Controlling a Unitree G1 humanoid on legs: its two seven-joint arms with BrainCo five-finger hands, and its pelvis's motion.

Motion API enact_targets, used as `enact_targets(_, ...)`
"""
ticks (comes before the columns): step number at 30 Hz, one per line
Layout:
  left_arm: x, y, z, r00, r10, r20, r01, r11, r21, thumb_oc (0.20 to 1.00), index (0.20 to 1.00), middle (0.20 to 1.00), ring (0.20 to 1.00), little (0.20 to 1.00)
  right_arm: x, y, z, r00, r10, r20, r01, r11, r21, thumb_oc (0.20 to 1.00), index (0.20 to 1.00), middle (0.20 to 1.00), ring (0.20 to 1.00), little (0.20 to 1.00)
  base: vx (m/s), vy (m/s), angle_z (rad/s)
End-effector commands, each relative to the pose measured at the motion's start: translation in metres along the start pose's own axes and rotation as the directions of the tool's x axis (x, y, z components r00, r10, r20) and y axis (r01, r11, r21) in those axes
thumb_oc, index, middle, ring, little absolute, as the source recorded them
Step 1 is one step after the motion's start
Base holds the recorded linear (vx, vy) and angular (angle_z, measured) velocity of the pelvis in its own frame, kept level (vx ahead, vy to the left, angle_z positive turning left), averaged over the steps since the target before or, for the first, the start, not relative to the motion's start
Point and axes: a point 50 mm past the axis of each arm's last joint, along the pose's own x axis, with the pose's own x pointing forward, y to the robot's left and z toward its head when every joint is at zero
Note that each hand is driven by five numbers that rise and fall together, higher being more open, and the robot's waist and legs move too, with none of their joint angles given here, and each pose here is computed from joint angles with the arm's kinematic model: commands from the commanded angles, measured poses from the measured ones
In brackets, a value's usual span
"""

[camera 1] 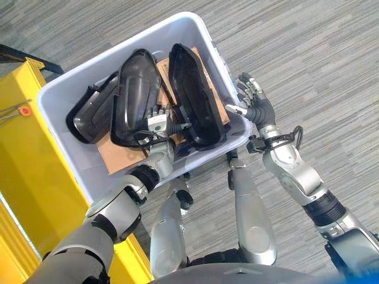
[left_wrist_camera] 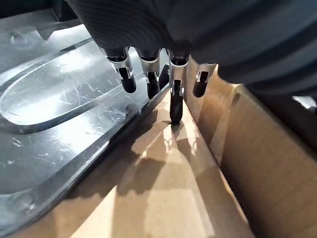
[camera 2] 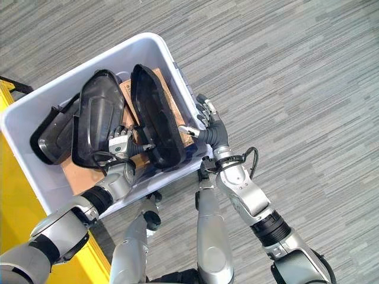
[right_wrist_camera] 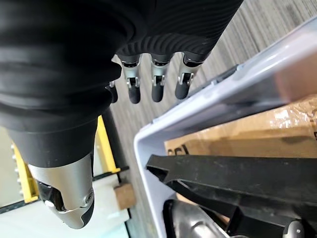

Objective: Move parts from the plastic box to the shelf.

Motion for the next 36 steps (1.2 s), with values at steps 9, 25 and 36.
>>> enact_targets(9, 0.004, 0.017, -0.059, 0.965, 0.111, -0.237, -0.171, 0.954, -0.248, 1.0, 1.0, 1.0, 1.0, 1.0, -0.008, 0.001, 0.022, 0.996, 0.024, 0.085, -0.025, 1.0, 0.011, 1.0, 1.0, 1.0, 1.0, 1.0, 0.0, -0.008, 0.01)
enact_targets(25, -0.015, 0.066, 0.009, 0.965, 0.25, 0.077, -0.112, 0.662, -0.741, 1.0, 1.0, 1.0, 1.0, 1.0, -0.011, -0.004, 0.015, 0.996, -0.047, 0.073, 0.045, 0.999, 0.028, 1.0, 1.0, 1.0, 1.0, 1.0, 0.0, -0.039, 0.11)
enact_targets(36, -0.038, 0.109, 0.065, 0.821, 0.471, 0.323, -0.027, 0.596, -0.802, 1.0, 1.0, 1.0, 1.0, 1.0, -0.011, -0.009, 0.012, 0.99, -0.114, 0.079, 0.11, 0.992, 0.057, 1.0, 1.0, 1.0, 1.0, 1.0, 0.0, 0.001, 0.01)
